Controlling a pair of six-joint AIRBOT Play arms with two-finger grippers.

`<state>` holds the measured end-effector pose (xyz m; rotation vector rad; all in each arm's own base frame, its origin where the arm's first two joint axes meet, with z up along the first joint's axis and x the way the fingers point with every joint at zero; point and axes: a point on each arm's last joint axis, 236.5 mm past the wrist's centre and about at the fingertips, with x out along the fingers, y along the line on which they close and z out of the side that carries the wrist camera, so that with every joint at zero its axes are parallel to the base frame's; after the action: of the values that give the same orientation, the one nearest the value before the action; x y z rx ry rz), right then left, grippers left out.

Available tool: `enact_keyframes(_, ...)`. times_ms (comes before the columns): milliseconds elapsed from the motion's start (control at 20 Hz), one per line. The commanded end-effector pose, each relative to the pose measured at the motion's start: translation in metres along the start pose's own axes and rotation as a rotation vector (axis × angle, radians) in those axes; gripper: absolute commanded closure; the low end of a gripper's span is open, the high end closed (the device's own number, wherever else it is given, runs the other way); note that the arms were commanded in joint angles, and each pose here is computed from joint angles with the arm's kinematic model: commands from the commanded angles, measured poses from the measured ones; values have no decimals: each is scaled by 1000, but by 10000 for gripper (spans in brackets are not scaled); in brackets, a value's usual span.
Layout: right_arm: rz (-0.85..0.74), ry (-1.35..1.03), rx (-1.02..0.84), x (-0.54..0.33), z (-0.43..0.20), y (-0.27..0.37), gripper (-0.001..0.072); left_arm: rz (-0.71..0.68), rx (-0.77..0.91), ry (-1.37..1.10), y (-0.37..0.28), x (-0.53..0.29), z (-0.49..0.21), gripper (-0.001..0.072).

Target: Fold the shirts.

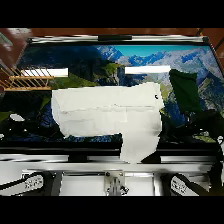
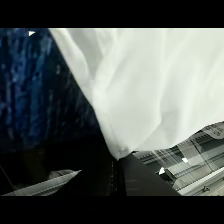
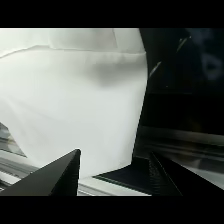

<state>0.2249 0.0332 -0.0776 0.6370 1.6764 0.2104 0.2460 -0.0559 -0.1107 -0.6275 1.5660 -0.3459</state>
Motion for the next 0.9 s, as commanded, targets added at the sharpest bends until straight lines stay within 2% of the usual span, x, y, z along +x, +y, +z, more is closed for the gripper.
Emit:
enact_keyframes(0, -41, -57, -38, 17, 11, 4, 243, -2, 0, -1, -1, 0, 0, 680)
enact_keyframes(50, -45, -53, -48, 21, 12, 7, 269, -2, 0, -1, -1, 0, 0, 680)
enact_keyframes(450, -38, 24, -72, 22, 6, 10, 267, -3, 3, -2, -1, -2, 2, 680)
enact_keyframes(850, -113, 83, -49, 28, 7, -12, 267, -7, 33, -20, -9, -13, 14, 680)
